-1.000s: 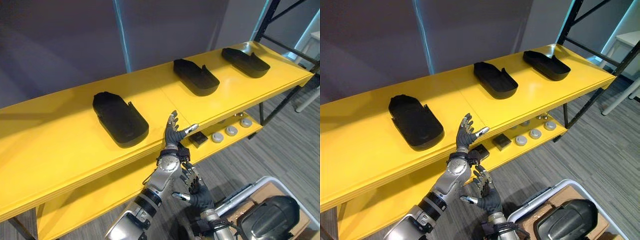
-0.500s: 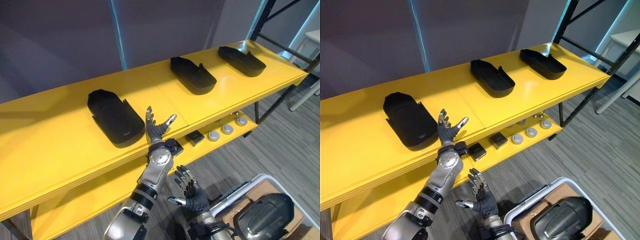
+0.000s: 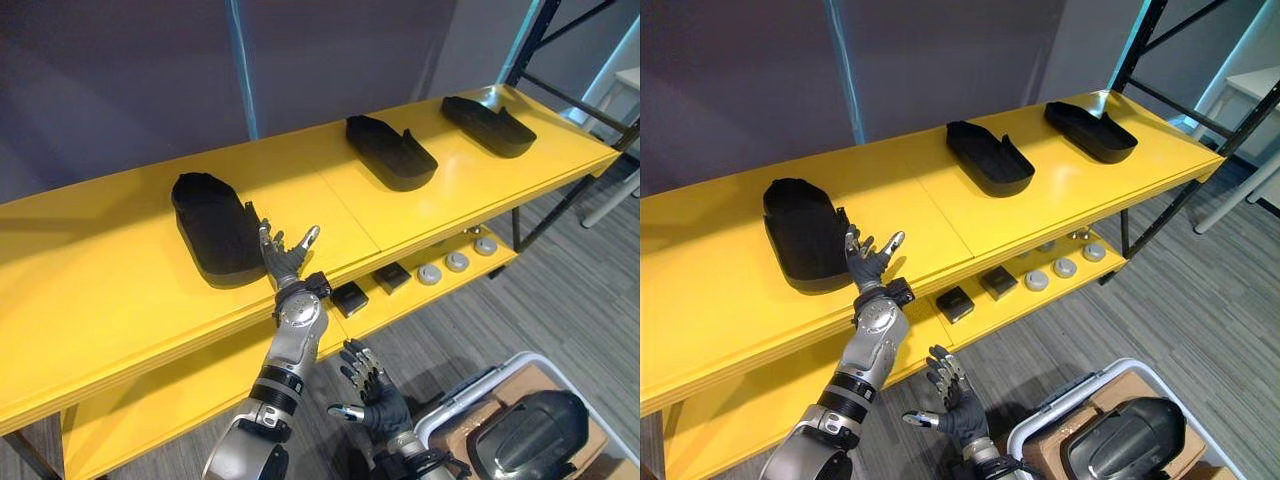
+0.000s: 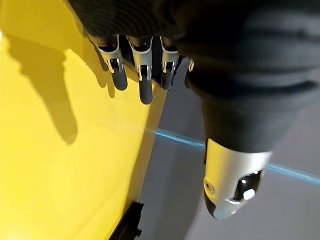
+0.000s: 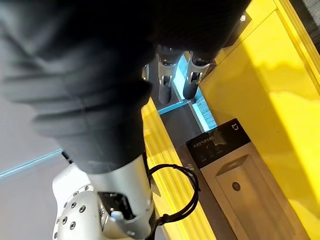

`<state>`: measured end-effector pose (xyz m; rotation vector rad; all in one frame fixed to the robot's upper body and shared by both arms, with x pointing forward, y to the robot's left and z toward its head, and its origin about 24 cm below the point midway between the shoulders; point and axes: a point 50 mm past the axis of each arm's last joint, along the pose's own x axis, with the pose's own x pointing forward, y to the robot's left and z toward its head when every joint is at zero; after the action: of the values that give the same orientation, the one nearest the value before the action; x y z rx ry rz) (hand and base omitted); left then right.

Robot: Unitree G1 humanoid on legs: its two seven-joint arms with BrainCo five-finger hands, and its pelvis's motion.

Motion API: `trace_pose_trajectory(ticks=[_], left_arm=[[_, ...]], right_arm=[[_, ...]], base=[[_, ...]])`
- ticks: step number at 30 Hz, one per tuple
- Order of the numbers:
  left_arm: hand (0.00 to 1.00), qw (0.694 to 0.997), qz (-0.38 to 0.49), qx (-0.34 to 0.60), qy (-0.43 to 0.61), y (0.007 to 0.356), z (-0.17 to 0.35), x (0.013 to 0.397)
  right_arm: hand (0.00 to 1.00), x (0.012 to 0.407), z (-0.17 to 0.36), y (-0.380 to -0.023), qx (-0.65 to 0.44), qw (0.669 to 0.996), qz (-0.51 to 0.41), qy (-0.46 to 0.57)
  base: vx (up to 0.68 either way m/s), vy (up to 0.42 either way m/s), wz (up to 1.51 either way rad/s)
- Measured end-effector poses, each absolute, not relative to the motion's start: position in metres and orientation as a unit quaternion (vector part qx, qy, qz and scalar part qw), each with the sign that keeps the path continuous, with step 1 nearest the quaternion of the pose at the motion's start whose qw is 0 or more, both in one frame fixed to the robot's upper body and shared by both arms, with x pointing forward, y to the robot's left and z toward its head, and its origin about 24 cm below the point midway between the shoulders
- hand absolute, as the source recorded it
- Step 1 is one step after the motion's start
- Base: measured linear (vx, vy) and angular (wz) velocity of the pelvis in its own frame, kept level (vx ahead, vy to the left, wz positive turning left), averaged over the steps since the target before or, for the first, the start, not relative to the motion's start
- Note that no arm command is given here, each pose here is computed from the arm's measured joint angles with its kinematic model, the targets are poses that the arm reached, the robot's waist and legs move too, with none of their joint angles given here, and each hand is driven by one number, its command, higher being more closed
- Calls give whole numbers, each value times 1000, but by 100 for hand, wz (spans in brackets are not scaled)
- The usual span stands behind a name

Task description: Walk over and take plastic housings, then place them on the shelf

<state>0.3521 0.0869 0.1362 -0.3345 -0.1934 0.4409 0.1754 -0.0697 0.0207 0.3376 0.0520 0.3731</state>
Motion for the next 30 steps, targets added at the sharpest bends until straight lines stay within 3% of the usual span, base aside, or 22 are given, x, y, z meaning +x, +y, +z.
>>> trace_pose_trajectory(ticks=[12, 17, 21, 22, 30], left_arm=[[0, 959, 202, -164, -113, 98, 137, 350], [0, 949, 77, -206, -226, 74, 177, 315], [0, 917, -55, -234, -318, 61, 195, 263], [100, 913, -73, -239, -322, 61, 191, 252], [100, 958, -21, -202, -203, 96, 118, 225]], right_arm=[[0, 172, 15, -73, 163, 969, 184, 37], [0, 175, 14, -76, 165, 971, 172, 36], [0, 173, 6, -85, 167, 974, 145, 50], [0, 172, 5, -87, 168, 974, 144, 51], [0, 172, -4, -90, 164, 974, 140, 69]], base=[[-13, 1, 5], [-1, 3, 7], [1, 9, 13], [-12, 13, 16], [-48, 5, 13]])
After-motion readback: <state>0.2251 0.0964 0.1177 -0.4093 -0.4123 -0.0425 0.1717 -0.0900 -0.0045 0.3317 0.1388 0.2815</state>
